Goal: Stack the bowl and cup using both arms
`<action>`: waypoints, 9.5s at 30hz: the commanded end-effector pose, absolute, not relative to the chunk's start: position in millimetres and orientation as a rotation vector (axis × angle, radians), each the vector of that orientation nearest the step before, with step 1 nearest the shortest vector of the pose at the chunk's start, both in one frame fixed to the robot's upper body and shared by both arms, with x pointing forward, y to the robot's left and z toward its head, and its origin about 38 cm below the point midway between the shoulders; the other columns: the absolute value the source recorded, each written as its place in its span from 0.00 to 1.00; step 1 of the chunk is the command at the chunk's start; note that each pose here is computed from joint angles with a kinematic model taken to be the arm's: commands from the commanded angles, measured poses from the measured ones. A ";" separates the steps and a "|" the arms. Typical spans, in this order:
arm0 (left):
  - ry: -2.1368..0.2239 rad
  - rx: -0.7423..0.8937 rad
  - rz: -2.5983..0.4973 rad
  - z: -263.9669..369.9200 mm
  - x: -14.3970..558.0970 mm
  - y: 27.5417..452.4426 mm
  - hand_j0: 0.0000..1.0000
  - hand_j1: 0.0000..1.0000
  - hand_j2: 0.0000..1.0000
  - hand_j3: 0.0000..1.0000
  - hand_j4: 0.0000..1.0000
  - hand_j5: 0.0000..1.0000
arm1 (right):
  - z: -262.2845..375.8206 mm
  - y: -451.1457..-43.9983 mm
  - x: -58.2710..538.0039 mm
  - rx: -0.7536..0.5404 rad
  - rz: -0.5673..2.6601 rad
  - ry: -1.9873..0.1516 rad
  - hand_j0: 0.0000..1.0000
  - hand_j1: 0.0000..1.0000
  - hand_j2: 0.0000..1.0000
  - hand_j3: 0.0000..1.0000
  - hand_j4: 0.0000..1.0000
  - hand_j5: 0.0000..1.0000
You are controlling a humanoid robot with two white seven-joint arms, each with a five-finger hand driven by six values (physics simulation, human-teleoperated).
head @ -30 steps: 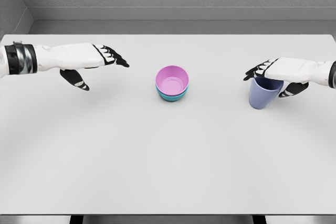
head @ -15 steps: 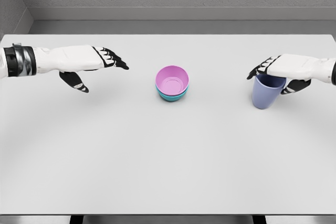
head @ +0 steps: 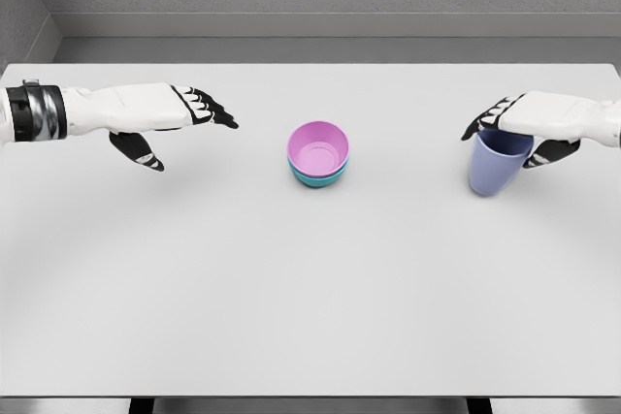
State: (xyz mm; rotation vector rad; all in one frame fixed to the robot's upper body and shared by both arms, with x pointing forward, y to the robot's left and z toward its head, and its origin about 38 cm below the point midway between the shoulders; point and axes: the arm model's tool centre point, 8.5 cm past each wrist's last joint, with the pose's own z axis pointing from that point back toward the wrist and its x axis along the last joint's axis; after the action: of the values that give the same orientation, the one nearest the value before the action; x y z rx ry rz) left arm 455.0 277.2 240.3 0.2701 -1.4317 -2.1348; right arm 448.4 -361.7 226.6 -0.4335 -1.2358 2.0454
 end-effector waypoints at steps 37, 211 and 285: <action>-1.443 0.276 -2.121 243.6 455.7 278.9 1.00 1.00 1.00 1.00 1.00 1.00 | 265.0 -364.8 459.2 -0.495 1.970 -1.350 0.72 0.72 0.72 0.72 0.72 0.72; -1.451 0.273 -2.125 242.6 447.1 281.1 1.00 1.00 1.00 1.00 1.00 1.00 | 274.2 -155.0 489.7 -0.228 2.246 -1.610 0.71 0.71 0.71 0.71 0.71 0.71; -1.520 0.291 -2.011 241.0 438.9 298.2 1.00 1.00 1.00 1.00 1.00 1.00 | 232.0 -298.0 527.3 -0.347 1.867 -1.387 1.00 1.00 1.00 1.00 1.00 1.00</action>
State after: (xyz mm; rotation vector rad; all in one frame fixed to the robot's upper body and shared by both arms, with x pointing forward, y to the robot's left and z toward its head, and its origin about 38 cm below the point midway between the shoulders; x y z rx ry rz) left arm 439.1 298.9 238.0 0.2923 -1.5084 -2.0174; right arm 527.1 -292.0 231.4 -0.3414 -1.3925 1.8817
